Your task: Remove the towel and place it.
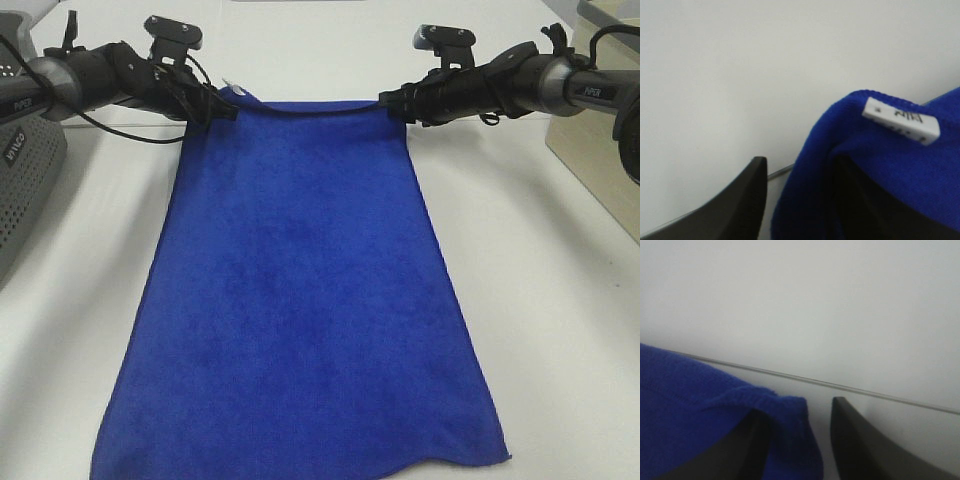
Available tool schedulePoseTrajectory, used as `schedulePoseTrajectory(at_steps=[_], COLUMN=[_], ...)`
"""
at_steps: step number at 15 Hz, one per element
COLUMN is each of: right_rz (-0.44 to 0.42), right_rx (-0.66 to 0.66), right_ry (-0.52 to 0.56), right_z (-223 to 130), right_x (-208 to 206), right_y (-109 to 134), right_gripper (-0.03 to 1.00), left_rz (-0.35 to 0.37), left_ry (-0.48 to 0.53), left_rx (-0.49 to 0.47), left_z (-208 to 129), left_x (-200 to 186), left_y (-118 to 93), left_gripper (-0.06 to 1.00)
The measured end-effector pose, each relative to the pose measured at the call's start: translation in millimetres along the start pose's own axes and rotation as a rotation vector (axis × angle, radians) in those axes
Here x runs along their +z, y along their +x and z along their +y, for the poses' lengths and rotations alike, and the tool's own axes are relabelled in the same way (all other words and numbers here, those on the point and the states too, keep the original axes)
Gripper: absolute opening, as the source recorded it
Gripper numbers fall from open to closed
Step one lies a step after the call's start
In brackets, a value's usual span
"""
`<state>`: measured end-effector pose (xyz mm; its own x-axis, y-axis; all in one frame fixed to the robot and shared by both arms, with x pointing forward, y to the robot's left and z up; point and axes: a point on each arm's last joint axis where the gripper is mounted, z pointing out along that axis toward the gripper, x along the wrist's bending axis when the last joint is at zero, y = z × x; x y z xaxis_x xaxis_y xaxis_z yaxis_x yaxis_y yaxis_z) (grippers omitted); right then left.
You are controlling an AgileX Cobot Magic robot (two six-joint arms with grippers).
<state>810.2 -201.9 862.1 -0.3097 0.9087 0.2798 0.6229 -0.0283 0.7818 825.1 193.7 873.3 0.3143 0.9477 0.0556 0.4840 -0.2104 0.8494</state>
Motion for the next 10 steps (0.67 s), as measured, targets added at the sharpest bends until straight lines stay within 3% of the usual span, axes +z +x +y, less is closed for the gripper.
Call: schedulePoseTrajectory(at_steps=[1, 3, 6, 10], right_rz=[-0.007, 0.026, 0.083, 0.087], right_rx=[0.007, 0.006, -0.034, -0.081], right_ry=[-0.010, 0.015, 0.078, 0.098], right_z=[0.9, -1.4, -7.2, -6.6], right_x=[0.0, -0.1, -0.6, -2.8], right_y=[-0.6, 2.4, 7.5, 8.6], right_gripper=[0.54, 0.65, 0.66, 0.66], left_rz=[0.004, 0.011, -0.010, -0.023], left_ry=[-0.005, -0.016, 0.021, 0.050], left_rx=[-0.001, -0.002, -0.002, 0.013], left_z=[-1.3, -1.1, -4.5, -5.0], left_x=[1.2, 1.7, 1.7, 0.1], left_y=[0.3, 0.9, -1.1, -2.1], left_gripper=[0.49, 0.62, 0.62, 0.63])
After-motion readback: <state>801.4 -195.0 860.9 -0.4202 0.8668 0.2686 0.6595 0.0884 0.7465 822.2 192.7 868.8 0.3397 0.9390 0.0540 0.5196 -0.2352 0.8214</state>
